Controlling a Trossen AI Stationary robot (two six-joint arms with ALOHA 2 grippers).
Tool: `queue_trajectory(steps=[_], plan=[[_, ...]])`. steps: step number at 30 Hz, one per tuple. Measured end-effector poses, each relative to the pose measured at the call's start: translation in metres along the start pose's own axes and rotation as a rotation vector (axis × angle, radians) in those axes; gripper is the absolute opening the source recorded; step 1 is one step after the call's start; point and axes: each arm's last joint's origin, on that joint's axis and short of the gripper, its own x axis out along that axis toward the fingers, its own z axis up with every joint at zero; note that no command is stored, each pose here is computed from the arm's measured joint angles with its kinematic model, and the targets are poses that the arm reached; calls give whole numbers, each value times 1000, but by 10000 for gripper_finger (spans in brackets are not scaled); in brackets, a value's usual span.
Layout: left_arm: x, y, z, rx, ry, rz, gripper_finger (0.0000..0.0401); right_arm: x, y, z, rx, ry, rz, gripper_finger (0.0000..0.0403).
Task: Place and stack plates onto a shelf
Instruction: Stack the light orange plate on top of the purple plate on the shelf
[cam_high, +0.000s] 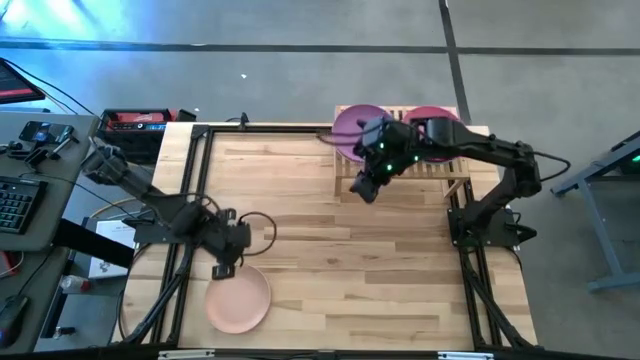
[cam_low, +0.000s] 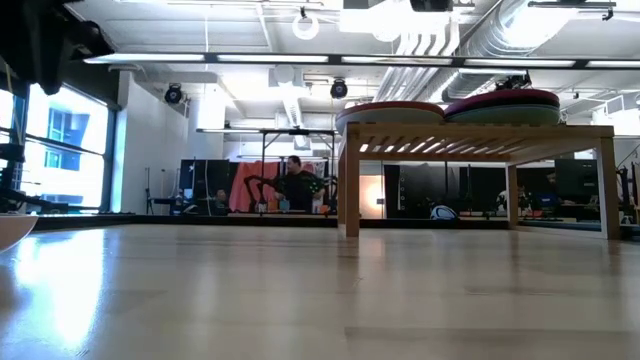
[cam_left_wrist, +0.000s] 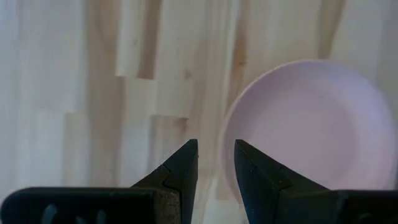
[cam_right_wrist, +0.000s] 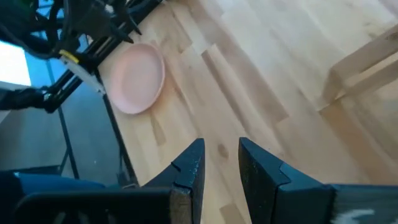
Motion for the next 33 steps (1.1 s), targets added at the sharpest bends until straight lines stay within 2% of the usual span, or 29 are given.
queue_trajectory(steps=[6,13,22,33], plan=[[20,-18,-17,-8,-29,-52,92,6,27,-17,-11,7,11,76],[49,-20,-41,-56,-5,-36,92,9,47,-33,-16,5,13,76],[69,-18,-58,-26,26,-43,92,10,56,-42,-11,-9,-8,76],[85,-12,-68,-53,34,-49,92,11,57,-43,-15,-16,-14,76]])
